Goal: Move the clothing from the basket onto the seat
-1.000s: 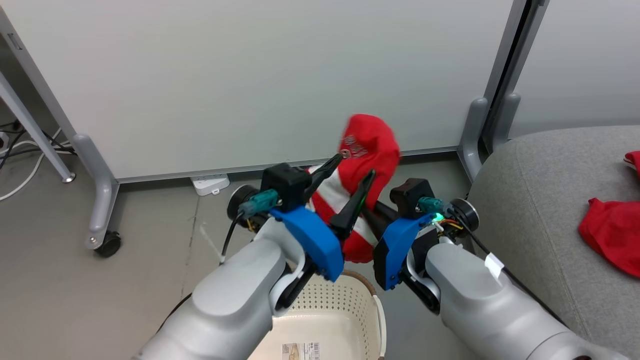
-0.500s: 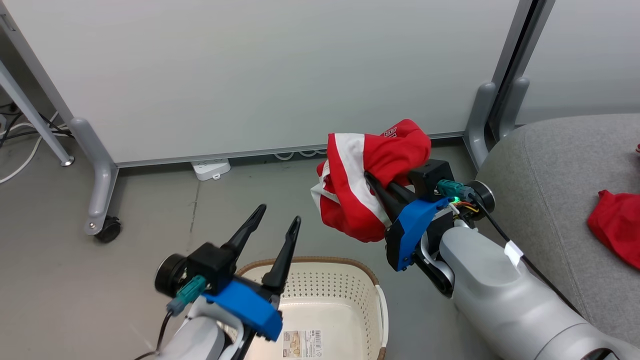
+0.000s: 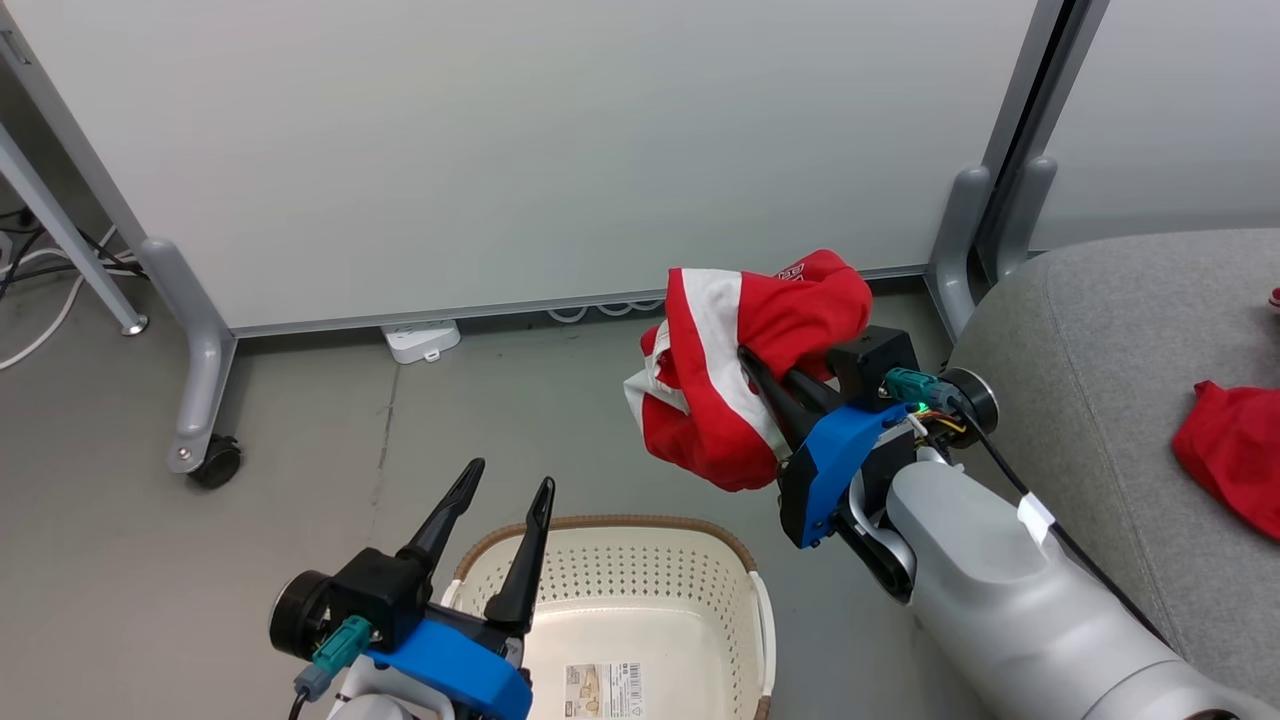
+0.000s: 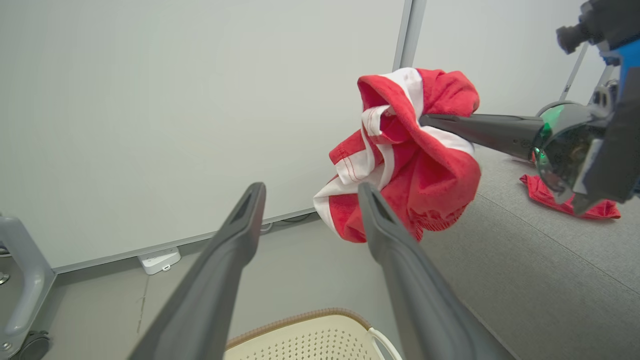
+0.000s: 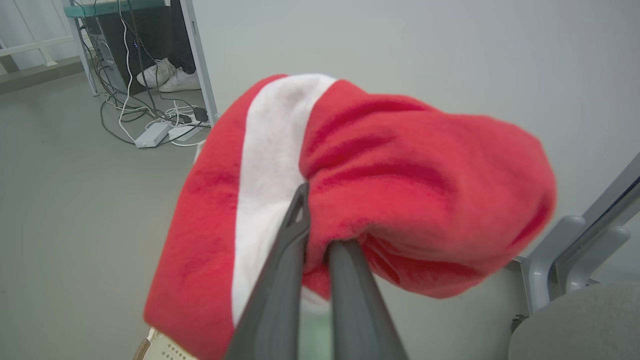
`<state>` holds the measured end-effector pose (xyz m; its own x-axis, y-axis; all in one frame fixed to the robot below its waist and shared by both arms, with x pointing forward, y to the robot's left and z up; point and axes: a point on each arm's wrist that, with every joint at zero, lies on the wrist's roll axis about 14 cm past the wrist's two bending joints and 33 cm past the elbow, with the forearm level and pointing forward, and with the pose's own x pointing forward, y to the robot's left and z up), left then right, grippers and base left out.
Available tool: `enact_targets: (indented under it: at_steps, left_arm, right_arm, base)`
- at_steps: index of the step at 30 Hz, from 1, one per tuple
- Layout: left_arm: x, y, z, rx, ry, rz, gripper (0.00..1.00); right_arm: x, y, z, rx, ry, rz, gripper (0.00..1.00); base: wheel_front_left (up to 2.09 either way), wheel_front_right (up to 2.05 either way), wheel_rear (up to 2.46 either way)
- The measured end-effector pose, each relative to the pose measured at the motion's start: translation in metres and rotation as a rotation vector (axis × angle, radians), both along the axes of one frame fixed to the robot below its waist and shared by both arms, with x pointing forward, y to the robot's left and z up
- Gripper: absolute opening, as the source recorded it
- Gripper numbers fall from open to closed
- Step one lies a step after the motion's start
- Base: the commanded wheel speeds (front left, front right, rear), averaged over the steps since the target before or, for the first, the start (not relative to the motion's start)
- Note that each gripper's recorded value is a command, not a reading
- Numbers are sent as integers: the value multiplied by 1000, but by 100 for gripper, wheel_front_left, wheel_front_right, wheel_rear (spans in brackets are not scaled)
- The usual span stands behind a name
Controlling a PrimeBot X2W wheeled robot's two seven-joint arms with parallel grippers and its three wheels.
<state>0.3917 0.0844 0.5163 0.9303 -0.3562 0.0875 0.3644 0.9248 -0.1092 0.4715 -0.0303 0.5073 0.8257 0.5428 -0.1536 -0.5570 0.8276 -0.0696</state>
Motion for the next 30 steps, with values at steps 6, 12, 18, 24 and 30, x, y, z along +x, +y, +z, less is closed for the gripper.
enact_targets:
  at_steps: [6,12,18,24,30]
  left_arm:
    - [1,-6,-2,4,0,-16,100]
    - [7,-28,-2,9,-6,-78,100]
    - [13,-65,0,5,-16,-178,100]
    - [17,-104,0,5,-22,-289,100]
    - [17,-141,-4,-2,-15,-391,100]
  right_arm:
    - [-2,-8,0,5,-1,-22,0]
    - [-4,-32,-2,4,0,-77,0]
    - [-9,-70,-5,-3,4,-167,0]
    - [-19,-111,-6,-3,9,-270,0]
    - [-32,-151,-10,-3,19,-373,0]
  base:
    - [0,0,0]
    - [0,0,0]
    - [0,0,0]
    - [0,0,0]
    - [0,0,0]
